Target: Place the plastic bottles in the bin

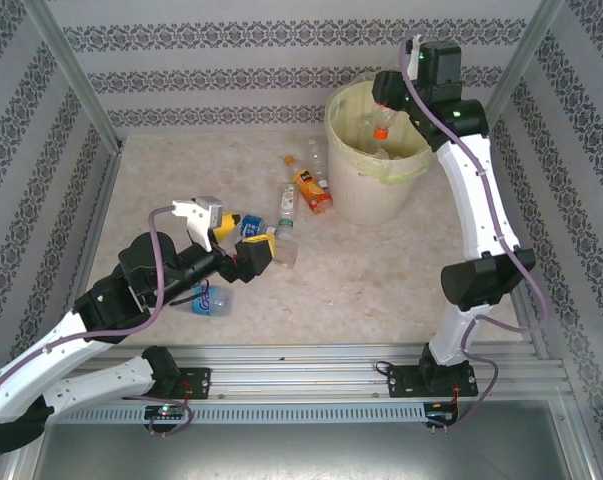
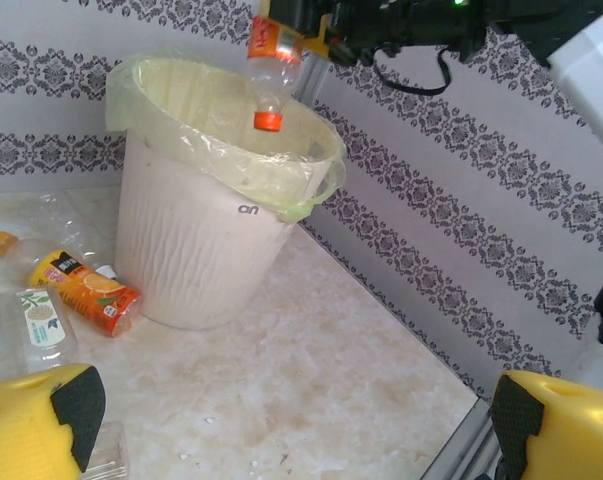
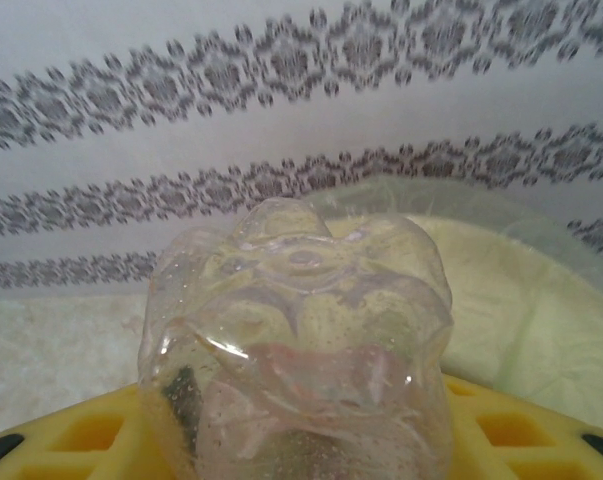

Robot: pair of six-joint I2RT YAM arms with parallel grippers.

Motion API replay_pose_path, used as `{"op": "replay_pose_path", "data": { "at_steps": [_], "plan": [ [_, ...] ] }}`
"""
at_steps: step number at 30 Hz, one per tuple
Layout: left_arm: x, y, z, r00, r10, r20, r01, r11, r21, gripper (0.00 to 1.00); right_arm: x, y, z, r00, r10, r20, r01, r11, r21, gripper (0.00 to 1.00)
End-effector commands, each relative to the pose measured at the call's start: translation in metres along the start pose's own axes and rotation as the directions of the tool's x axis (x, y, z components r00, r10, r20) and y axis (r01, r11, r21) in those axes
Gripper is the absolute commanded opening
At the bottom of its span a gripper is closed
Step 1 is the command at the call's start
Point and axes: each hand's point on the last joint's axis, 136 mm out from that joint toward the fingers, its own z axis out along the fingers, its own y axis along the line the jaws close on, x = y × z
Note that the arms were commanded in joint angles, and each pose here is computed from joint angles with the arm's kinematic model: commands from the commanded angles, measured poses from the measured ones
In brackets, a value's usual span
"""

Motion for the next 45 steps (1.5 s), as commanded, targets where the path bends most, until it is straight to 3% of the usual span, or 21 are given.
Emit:
{"op": "replay_pose_path", "data": {
  "at_steps": [1, 14, 21, 32, 38, 45],
  "plan": [
    [-0.002, 0.006, -0.010, 0.999, 0.034, -0.005, -0.035, 0.999, -0.039, 1.00, 0.012, -0.007, 0.015, 0.998, 0.019, -0.062, -0.018, 1.000, 0.007, 0.54],
    [0.039, 0.036, -0.014, 0.989, 0.058, -0.136, -0.079, 0.985, -0.151, 1.00, 0.079, 0.000, 0.049, 0.948, 0.054, -0.314, -0.077, 0.995, -0.062, 0.63],
    [0.045, 0.040, -0.014, 0.985, 0.064, -0.160, -0.091, 0.982, -0.167, 1.00, 0.064, 0.002, 0.033, 0.954, 0.062, -0.294, -0.086, 0.994, -0.067, 0.83],
    [0.053, 0.045, -0.012, 0.976, 0.076, -0.205, -0.116, 0.975, -0.190, 1.00, 0.037, 0.021, -0.046, 0.980, 0.035, -0.196, -0.066, 0.986, -0.156, 0.91],
    [0.058, 0.051, -0.004, 0.967, 0.070, -0.245, -0.129, 0.964, -0.233, 1.00, 0.064, 0.037, -0.096, 0.985, 0.029, -0.170, -0.071, 0.966, -0.250, 0.97],
    [0.071, 0.068, 0.015, 0.936, 0.015, -0.352, -0.139, 0.933, -0.332, 1.00, 0.124, 0.062, -0.158, 0.977, 0.050, -0.209, -0.135, 0.900, -0.414, 0.98]
  ]
}}
